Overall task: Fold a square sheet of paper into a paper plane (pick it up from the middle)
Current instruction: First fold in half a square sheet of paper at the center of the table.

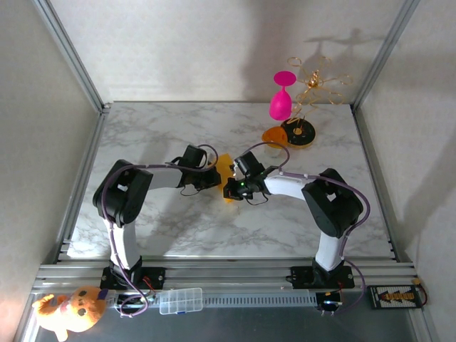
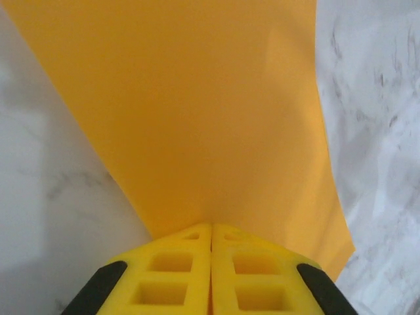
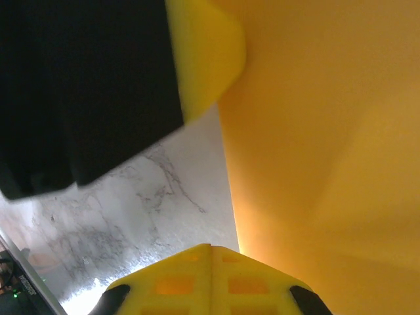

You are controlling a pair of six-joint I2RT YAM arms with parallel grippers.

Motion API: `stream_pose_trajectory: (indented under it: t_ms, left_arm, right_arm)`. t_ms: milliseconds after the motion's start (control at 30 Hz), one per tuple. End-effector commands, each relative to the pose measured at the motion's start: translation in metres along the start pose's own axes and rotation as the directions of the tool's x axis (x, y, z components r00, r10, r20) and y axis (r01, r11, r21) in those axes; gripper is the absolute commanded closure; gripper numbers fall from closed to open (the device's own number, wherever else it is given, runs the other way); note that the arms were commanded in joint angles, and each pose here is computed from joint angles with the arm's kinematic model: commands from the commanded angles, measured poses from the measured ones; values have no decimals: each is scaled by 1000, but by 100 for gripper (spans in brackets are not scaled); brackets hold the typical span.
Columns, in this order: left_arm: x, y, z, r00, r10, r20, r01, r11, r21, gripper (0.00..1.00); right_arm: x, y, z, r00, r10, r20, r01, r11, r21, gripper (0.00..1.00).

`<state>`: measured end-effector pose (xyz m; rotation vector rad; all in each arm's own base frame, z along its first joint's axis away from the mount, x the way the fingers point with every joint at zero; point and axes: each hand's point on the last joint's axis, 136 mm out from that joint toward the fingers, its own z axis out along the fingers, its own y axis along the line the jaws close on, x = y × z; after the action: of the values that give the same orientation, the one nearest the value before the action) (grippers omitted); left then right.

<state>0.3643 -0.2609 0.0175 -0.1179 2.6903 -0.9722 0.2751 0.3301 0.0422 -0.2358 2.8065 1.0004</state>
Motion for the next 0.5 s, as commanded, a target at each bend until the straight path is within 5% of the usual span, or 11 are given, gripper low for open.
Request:
stream_pose_trajectory:
  t_ms: [0, 467]
  left_arm:
    - [27, 3, 0, 997, 6, -75, -6, 1000, -11, 93]
    - [7, -20, -8, 1000, 22, -18, -21, 998, 60, 86]
  right_arm:
    - [-11, 2, 3, 1000, 8, 18, -8, 1000, 0, 98]
    - [31, -35, 18, 993, 50, -108, -42, 996, 73, 98]
